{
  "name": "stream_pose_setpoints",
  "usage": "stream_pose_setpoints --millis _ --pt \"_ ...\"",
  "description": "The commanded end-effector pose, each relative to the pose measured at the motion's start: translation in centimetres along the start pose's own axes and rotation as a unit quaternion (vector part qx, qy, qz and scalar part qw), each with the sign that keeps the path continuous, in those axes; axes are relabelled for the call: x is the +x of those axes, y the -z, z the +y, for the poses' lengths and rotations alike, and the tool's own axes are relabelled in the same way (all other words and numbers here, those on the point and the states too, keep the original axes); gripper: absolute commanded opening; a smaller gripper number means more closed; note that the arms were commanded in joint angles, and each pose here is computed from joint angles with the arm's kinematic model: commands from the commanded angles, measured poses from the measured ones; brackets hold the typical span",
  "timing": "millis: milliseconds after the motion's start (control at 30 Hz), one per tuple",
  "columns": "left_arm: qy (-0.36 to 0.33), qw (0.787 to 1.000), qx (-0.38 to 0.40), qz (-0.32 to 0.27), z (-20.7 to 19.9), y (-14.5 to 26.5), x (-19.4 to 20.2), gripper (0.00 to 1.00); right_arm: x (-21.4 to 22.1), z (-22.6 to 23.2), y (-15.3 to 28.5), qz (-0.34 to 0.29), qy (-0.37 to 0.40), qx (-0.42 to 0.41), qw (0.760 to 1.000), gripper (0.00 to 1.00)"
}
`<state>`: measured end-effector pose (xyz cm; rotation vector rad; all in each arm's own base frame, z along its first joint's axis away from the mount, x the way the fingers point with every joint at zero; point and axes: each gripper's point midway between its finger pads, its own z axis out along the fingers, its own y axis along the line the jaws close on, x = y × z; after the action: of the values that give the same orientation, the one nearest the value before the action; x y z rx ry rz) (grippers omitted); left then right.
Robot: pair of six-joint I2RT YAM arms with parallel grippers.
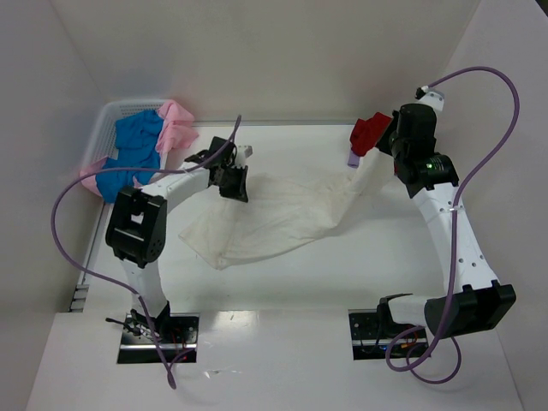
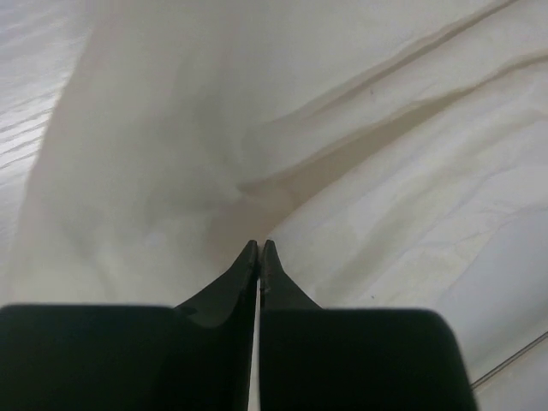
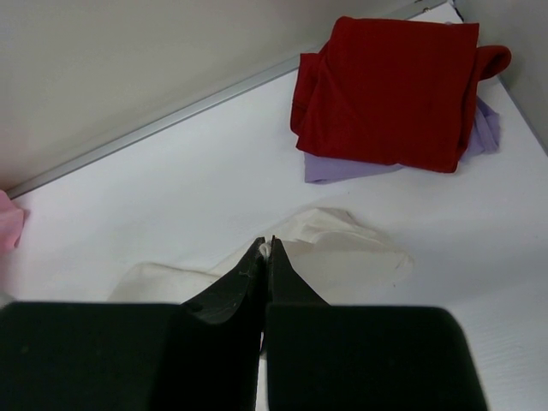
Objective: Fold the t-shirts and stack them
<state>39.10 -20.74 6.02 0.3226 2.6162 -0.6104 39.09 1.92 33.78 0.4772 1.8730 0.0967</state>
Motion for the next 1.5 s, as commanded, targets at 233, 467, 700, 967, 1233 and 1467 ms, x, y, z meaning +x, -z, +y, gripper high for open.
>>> stream_pose_setpoints --millis 233,467,700,967,1233,1467 --pt "-0.060 0.922 -0.116 -0.365 -1.8 29.4 -19.1 0.00 -8.2 3.7 2.2 -0.088 -0.032 -0.062 0.994 0.00" --pt "-0.049 0.848 -0.196 -0.490 -1.0 44.8 -20.1 0.00 -14.2 3.1 9.3 -0.179 -0.060 -0.075 0.979 0.00" --pt "-0.047 0.816 -0.217 -0.534 -2.7 50.8 -17.2 0.00 -20.2 2.9 15.9 -0.260 -0.083 -0.091 0.958 0.00" --pt "-0.034 0.810 -0.190 -0.553 -4.3 52.0 -13.9 0.00 -27.0 4.9 21.4 -0.345 -0.093 -0.143 0.923 0.00" --pt "-0.027 0.800 -0.179 -0.572 -5.2 53.3 -10.5 0.00 -28.7 5.3 24.1 -0.375 -0.085 -0.165 0.908 0.00" --pt "-0.033 0.786 -0.189 -0.588 -5.7 55.2 -9.6 0.00 -28.7 4.4 26.3 -0.390 -0.073 -0.163 0.903 0.00"
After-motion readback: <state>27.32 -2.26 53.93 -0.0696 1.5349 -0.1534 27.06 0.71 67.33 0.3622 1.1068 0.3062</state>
